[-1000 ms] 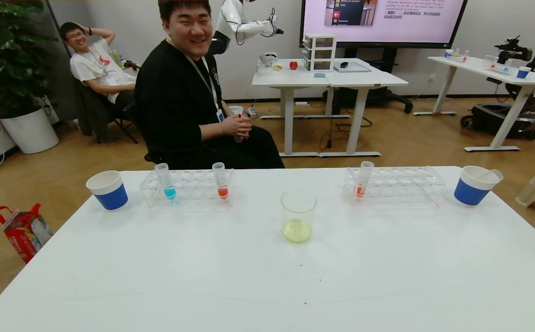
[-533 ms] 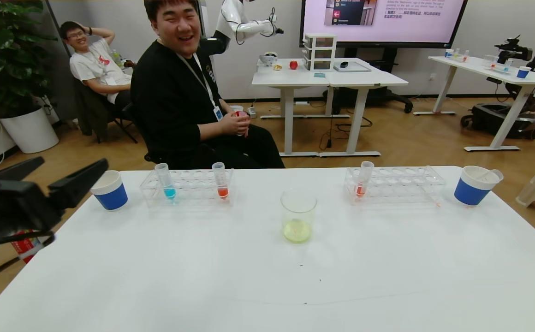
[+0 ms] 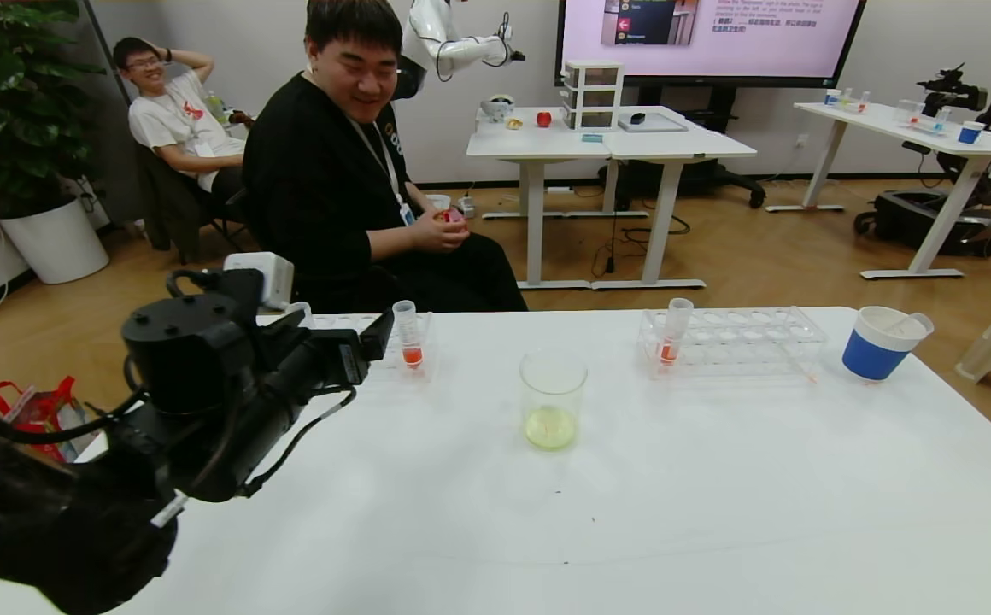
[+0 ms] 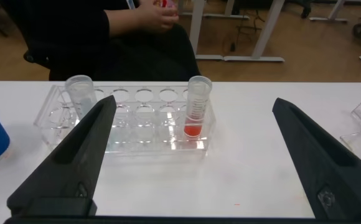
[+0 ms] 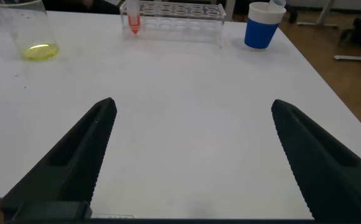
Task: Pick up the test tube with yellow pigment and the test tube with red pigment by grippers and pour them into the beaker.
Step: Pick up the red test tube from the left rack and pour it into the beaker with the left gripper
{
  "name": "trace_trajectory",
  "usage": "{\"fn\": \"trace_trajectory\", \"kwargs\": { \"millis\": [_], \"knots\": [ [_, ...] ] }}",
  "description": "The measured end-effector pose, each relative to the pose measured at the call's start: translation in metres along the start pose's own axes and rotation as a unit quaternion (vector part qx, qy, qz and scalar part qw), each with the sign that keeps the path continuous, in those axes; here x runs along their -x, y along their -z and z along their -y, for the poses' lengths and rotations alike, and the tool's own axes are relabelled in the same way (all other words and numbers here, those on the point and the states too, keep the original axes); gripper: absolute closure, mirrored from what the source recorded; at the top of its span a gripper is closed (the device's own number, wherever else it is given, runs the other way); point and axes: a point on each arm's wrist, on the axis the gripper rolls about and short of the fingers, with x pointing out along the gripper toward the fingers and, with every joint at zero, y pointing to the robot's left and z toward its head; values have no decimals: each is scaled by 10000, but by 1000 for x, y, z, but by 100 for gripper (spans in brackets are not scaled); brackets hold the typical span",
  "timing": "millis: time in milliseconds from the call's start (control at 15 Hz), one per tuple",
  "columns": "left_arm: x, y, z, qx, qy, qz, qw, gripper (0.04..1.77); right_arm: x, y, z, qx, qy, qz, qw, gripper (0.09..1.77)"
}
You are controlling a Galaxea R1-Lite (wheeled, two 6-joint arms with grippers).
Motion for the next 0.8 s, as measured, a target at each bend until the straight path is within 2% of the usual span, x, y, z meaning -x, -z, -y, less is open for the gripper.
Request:
{"fn": "trace_trajectory", "kwargs": {
  "millis": [200, 333, 467, 800],
  "knots": [
    [-25, 36, 18, -9, 51, -83, 10000, 6, 0, 0, 0, 0, 0, 0, 10000, 12],
    [-35, 57, 25, -18, 108, -95, 9999, 6, 0, 0, 0, 0, 0, 0, 10000, 12],
    [-40, 73, 29, -95, 126, -263, 9995, 6, 0, 0, 0, -2, 0, 0, 10000, 12],
    [-65, 75, 35, -161, 108, -326, 9993, 6, 0, 0, 0, -2, 2, 0, 10000, 12]
  ]
}}
